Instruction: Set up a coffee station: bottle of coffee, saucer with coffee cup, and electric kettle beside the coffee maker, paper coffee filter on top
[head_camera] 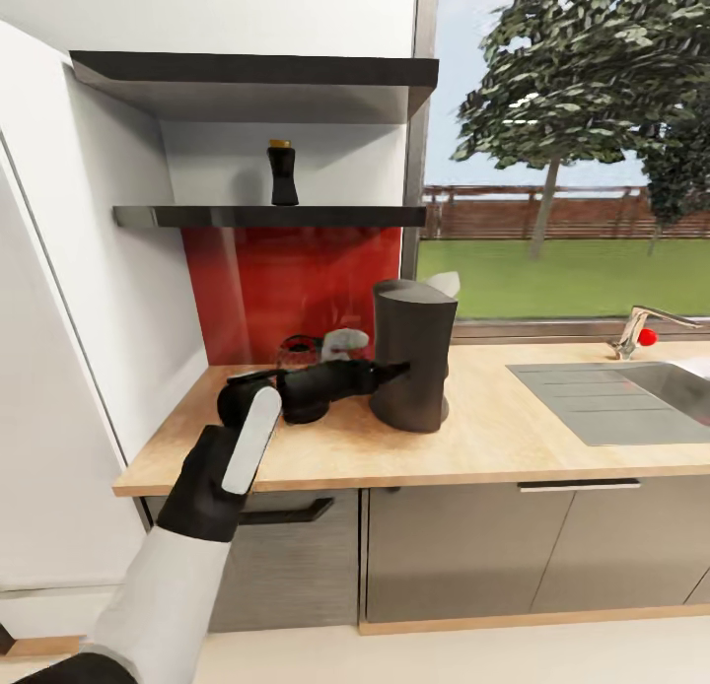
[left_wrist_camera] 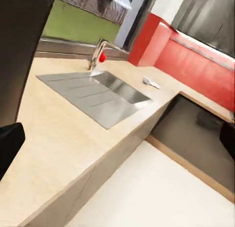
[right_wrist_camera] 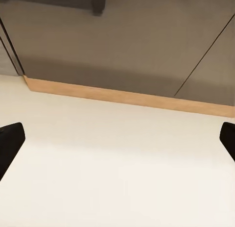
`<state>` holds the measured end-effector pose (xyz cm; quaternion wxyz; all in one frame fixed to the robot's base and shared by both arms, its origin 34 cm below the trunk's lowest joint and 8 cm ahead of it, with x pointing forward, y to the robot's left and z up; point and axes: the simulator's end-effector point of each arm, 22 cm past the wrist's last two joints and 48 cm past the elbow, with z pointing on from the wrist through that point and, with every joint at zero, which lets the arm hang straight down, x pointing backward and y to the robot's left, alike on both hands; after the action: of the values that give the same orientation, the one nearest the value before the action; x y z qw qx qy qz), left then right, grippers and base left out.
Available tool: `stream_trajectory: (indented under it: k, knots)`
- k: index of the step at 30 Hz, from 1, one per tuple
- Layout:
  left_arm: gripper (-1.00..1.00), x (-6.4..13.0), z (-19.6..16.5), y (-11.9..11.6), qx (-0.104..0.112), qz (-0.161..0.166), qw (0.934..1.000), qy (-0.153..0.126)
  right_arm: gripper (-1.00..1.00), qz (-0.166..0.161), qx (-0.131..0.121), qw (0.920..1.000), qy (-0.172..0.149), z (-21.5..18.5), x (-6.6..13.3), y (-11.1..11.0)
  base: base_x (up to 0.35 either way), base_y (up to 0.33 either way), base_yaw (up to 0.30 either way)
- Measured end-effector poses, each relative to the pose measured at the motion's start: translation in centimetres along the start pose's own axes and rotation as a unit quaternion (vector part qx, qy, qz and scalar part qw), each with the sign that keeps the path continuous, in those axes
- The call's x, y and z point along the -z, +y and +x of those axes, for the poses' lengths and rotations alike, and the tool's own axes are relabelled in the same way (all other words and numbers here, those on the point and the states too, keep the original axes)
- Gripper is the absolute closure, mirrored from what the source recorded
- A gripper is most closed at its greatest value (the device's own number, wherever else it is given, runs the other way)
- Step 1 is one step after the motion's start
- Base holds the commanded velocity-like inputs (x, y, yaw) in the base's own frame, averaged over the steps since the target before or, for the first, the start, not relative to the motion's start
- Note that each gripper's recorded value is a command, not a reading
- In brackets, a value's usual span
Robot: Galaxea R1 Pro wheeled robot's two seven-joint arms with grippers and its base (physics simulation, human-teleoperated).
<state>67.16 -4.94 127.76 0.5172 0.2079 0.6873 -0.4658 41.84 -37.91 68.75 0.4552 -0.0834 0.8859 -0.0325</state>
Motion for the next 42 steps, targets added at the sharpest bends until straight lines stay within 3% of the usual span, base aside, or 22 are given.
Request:
stream_trajectory:
  k: [3,5,7,10,23,26,27,29,30,32,33,37,38,39,40,42]
  knots:
    - [-1.00,-0.2,-4.7,-2.2,-0.026,0.023,0.9992,-0.019,-1.00,0.000,0.000,1.0000,0.000,0.0,0.0,0.0,0.000,0.000,0.000]
    - [-1.00,-0.2,-7.1,-3.6,-0.042,0.033,0.9984,-0.018,-1.00,0.000,0.000,1.0000,0.000,0.0,0.0,0.0,0.000,0.000,0.000]
    - [-1.00,0.0,-11.3,-6.1,-0.075,0.046,0.9958,-0.024,-1.00,0.000,0.000,1.0000,0.000,0.0,0.0,0.0,0.000,0.000,0.000]
    - [-1.00,-0.1,-14.5,-7.7,-0.097,0.052,0.9935,-0.030,-1.00,0.000,0.000,1.0000,0.000,0.0,0.0,0.0,0.000,0.000,0.000]
    - [-1.00,0.4,-21.4,-11.6,-0.138,0.067,0.9868,-0.051,-1.00,0.001,-0.001,1.0000,0.000,0.0,0.0,0.0,0.000,0.000,0.000]
    - [-1.00,1.3,-26.0,-11.6,-0.128,0.061,0.9871,-0.074,-1.00,0.001,-0.001,1.0000,0.000,0.0,0.0,0.0,0.000,0.000,0.000]
    - [-1.00,1.3,-29.3,-11.4,-0.126,0.039,0.9880,-0.080,-1.00,0.001,-0.001,1.0000,0.000,0.0,0.0,-0.1,0.000,0.000,0.000]
    - [-1.00,1.6,-31.0,-11.6,-0.130,0.022,0.9874,-0.087,-1.00,0.001,-0.001,1.0000,0.000,0.0,0.0,-0.1,0.000,0.000,0.000]
    - [-1.00,1.7,-32.2,-10.9,-0.131,-0.007,0.9870,-0.092,-1.00,0.002,-0.001,1.0000,0.000,0.0,0.0,-0.1,0.000,0.000,0.000]
    - [-1.00,2.0,-33.3,-10.2,-0.132,-0.037,0.9856,-0.099,-1.00,0.002,-0.001,1.0000,0.000,0.0,0.0,-0.1,0.000,0.000,0.000]
    - [-1.00,2.3,-34.5,-9.1,-0.132,-0.074,0.9829,-0.105,-1.00,0.001,0.000,1.0000,0.000,0.0,0.0,-0.1,0.000,0.000,0.000]
    - [-1.00,2.7,-35.5,-7.6,-0.131,-0.118,0.9783,-0.109,-1.00,0.001,0.000,1.0000,0.000,0.0,0.0,-0.1,0.000,0.000,0.000]
    - [-1.00,2.9,-35.8,-6.2,-0.138,-0.155,0.9722,-0.110,-1.00,0.001,0.000,1.0000,0.000,0.0,0.0,-0.1,0.000,0.000,0.000]
    - [-1.00,3.1,-35.9,-5.8,-0.140,-0.168,0.9696,-0.110,-1.00,0.001,0.000,1.0000,0.000,0.0,0.0,-0.1,0.000,0.000,0.000]
    - [-1.00,4.1,-36.4,-3.2,-0.152,-0.240,0.9522,-0.113,-1.00,0.001,0.000,1.0000,0.000,0.0,0.0,-0.2,0.000,0.000,0.000]
    - [-1.00,4.4,-36.5,-2.4,-0.156,-0.267,0.9443,-0.113,-1.00,0.002,0.000,1.0000,0.000,0.0,0.0,-0.2,0.000,0.000,0.000]
